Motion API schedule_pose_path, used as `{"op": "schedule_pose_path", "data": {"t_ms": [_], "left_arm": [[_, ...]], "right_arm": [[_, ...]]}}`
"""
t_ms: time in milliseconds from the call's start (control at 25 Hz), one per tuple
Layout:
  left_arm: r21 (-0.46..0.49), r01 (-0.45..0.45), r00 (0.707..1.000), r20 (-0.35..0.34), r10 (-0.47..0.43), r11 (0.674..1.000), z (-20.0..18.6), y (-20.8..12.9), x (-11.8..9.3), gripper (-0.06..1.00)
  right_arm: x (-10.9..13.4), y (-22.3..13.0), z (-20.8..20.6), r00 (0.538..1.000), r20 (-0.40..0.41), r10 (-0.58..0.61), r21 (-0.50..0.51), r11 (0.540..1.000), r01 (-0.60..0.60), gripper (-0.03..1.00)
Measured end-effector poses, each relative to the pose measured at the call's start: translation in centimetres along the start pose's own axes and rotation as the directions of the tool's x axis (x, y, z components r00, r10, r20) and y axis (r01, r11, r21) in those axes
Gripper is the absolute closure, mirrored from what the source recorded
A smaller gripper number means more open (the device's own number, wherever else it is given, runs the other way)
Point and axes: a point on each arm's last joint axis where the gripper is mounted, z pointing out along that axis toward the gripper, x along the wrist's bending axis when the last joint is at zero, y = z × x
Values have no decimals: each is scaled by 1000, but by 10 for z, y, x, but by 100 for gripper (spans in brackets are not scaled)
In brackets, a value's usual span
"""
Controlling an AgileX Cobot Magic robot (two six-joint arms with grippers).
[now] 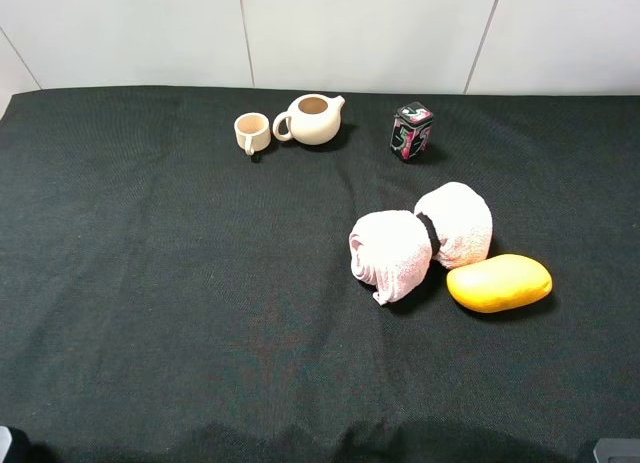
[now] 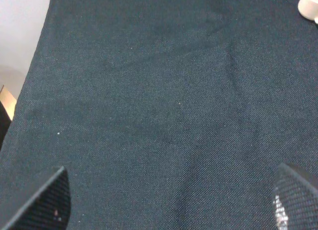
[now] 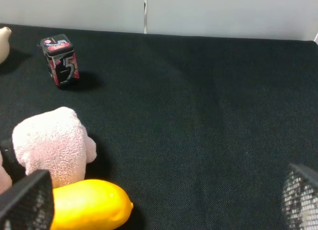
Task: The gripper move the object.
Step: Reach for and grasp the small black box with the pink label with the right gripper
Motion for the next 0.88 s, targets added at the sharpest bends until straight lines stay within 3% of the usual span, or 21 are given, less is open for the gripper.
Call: {"op": "schedule_pose_path", "data": {"t_ms": [880], "left_arm": [[0, 0, 1000, 0, 0, 1000, 0, 0, 0, 10]], "right_arm": [[0, 0, 0, 1000, 0, 0, 0, 1000, 0, 27]]}}
